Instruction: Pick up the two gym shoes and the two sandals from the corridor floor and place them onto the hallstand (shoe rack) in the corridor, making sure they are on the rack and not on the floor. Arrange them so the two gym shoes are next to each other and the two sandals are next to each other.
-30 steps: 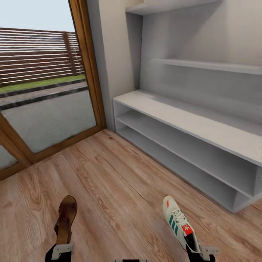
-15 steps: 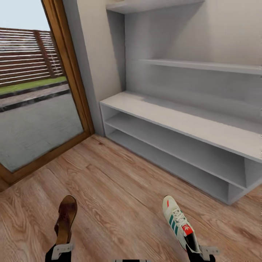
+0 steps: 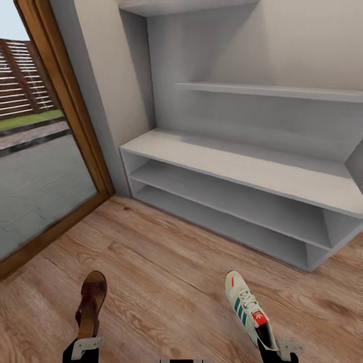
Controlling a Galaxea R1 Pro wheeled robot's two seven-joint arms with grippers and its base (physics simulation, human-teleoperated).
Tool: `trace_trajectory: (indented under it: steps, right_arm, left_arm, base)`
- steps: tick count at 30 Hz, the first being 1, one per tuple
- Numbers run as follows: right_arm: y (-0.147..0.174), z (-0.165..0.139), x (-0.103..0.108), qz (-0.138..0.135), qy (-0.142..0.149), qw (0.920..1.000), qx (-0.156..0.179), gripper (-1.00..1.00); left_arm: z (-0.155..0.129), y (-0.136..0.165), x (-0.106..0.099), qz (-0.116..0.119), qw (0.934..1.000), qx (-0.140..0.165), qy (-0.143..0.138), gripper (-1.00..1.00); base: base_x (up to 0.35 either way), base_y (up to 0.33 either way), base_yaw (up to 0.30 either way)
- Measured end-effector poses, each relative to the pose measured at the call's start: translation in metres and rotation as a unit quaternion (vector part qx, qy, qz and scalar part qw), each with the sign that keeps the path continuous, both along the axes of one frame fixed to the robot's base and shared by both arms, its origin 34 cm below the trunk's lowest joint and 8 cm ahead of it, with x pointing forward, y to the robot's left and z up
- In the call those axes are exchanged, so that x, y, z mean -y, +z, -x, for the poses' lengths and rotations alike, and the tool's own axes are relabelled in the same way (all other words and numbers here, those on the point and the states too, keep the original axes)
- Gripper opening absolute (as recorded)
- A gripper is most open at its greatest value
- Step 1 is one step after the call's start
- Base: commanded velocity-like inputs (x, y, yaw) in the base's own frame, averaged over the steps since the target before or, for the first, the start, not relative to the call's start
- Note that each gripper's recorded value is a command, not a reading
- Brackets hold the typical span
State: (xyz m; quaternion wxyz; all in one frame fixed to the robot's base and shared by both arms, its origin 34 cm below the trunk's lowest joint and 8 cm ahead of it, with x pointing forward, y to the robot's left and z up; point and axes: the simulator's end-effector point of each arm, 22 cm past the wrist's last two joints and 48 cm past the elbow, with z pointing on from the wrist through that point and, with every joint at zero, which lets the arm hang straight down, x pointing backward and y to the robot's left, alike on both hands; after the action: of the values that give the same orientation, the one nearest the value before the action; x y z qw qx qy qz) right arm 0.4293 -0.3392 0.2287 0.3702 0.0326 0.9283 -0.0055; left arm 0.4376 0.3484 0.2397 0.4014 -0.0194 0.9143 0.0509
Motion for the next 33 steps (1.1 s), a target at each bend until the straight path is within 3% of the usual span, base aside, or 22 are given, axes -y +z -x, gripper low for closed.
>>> trace_trajectory:
  steps: [24,33]
  right_arm:
    - [0.0039,-0.0041,0.0002,0.000,0.000,1.0000,0.006,-1.00]
    - [0.0075,-0.0077,0.0002,0.000,0.000,0.9999,0.012,-1.00]
  left_arm:
    - [-0.0035,0.0038,-0.0003,0.000,1.0000,0.006,0.001,-1.00]
    - [-0.0067,0.0073,-0.0005,0.000,0.9999,0.011,0.001,-1.00]
  base:
    - [0.103,0.316,-0.292]
    - [0.008,0.317,-0.173]
